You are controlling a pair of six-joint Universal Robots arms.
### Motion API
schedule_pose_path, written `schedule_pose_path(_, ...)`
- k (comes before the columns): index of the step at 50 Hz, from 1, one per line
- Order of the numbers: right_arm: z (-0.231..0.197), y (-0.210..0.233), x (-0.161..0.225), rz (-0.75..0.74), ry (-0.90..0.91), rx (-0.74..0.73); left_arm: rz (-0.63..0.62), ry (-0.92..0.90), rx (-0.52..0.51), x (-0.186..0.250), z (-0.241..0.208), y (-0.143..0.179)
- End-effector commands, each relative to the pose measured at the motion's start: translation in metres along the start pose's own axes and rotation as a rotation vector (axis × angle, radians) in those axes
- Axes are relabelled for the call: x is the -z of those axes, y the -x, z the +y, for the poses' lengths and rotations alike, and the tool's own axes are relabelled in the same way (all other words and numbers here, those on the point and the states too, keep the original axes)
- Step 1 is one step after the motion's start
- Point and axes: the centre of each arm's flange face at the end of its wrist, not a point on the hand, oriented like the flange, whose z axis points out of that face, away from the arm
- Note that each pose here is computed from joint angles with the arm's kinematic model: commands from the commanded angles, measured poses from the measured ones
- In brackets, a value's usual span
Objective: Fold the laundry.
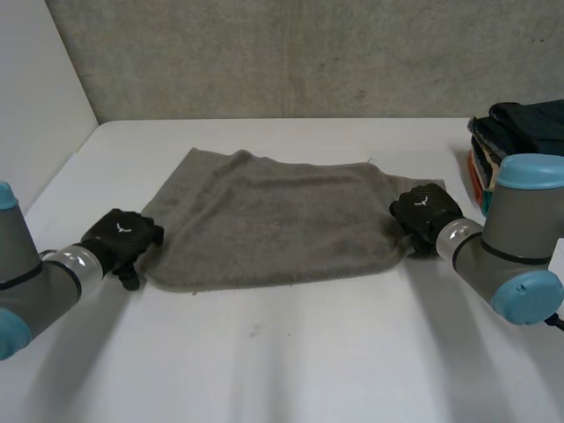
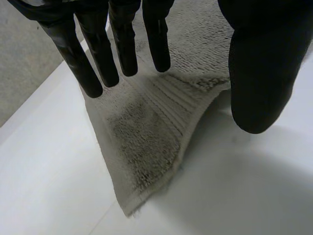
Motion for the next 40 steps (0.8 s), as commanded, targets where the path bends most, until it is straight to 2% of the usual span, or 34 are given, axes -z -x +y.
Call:
schedule_pose_path(1,0.001,0.003,0.0,-0.006,0.005,0.004,-0.025,-0.026,-0.005,-0.02,0.009,0.001)
schedule_pose_path(8,0.0,0.001,0.001,0.001,0.003,0.0,-0.07,-0.076,0.006,-0.022,-0.002,0.014)
schedule_pose_path(15,-0.014,-0.007,0.017,0.002,0.02,0.008,-0.118,-0.189,0.135,0.003,-0.041,0.025)
schedule_pose_path(18,-0.048,-0.042,0.054,0.052,0.033,0.018,-0.156,-0.314,0.159,0.041,-0.083,0.031)
schedule_pose_path(21,-0.087,-0.072,0.08,0.118,-0.062,0.028,-0.189,-0.422,0.154,0.073,-0.113,0.035)
schedule_pose_path(26,-0.112,-0.086,0.079,0.154,-0.158,0.002,-0.188,-0.511,0.173,0.096,-0.136,0.032)
schedule_pose_path(32,-0.085,-0.059,0.006,0.094,-0.098,-0.027,-0.142,-0.415,0.232,0.063,-0.115,0.022)
schedule_pose_path(37,-0.051,-0.031,-0.056,0.116,-0.097,0.003,-0.128,-0.309,0.209,0.035,-0.096,0.014)
schedule_pose_path(40,-0.035,-0.016,-0.079,0.13,-0.135,0.012,-0.134,-0.271,0.189,0.025,-0.09,0.013)
